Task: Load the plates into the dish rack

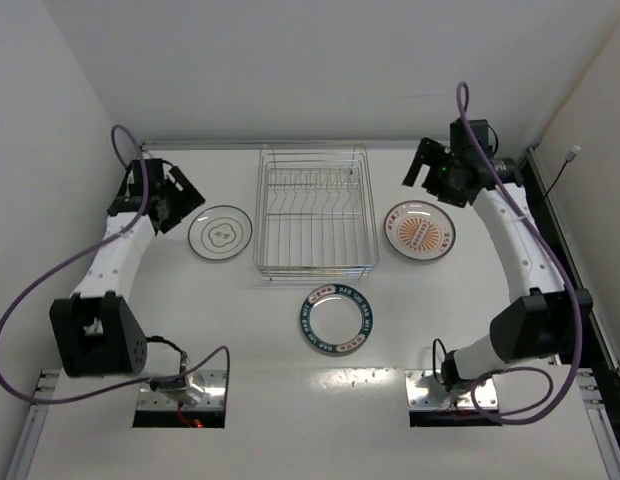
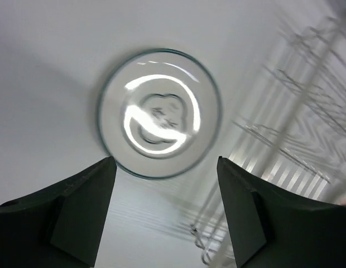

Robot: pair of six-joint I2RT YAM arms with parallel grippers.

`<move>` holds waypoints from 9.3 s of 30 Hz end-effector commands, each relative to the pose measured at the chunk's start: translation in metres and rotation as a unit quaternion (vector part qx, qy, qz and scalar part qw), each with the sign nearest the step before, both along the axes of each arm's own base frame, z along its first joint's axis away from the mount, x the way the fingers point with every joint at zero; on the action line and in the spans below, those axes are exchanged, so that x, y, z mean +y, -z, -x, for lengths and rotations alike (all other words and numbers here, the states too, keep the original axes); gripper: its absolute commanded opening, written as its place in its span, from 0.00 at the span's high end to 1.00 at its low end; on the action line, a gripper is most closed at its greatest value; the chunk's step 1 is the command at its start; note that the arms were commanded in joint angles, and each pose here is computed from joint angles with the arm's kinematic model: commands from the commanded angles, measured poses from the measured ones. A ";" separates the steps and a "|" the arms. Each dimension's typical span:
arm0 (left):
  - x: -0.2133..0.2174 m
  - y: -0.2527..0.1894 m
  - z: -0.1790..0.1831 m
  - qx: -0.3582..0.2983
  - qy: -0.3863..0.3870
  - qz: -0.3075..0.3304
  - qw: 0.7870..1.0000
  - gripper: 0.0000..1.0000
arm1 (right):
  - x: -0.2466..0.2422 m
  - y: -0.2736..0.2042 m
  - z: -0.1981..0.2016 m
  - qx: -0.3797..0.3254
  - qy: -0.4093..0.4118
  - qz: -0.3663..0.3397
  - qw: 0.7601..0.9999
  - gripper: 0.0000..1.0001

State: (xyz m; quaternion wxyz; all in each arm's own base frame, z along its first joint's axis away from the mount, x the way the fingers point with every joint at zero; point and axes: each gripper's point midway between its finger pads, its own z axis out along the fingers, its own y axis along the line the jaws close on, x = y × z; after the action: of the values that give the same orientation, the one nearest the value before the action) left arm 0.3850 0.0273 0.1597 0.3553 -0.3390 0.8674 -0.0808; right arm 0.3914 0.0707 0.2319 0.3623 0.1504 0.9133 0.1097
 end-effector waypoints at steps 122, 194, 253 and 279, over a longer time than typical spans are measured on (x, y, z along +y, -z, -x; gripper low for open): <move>-0.089 0.000 0.045 -0.014 0.161 0.015 0.987 0.29 | 0.071 -0.016 -0.082 -0.111 0.038 0.294 0.948 1.00; -0.002 0.043 -0.023 -0.078 0.053 0.144 0.985 1.00 | 0.068 -0.074 0.083 -0.145 -0.120 0.122 0.974 0.51; 0.022 0.164 0.032 0.042 -0.078 0.156 0.984 1.00 | 0.133 -0.077 0.079 -0.156 -0.283 -0.085 0.942 0.40; -0.149 -0.167 0.004 -0.332 0.218 0.318 0.861 1.00 | 0.184 -0.091 0.081 -0.200 -0.377 -0.314 0.848 0.26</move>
State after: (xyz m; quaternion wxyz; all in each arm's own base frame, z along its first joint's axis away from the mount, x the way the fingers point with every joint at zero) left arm 0.3889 -0.0845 0.2737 0.4551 -0.2530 0.7135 -0.4688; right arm 0.3018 0.2464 0.2899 0.3667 -0.1082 0.7791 0.4969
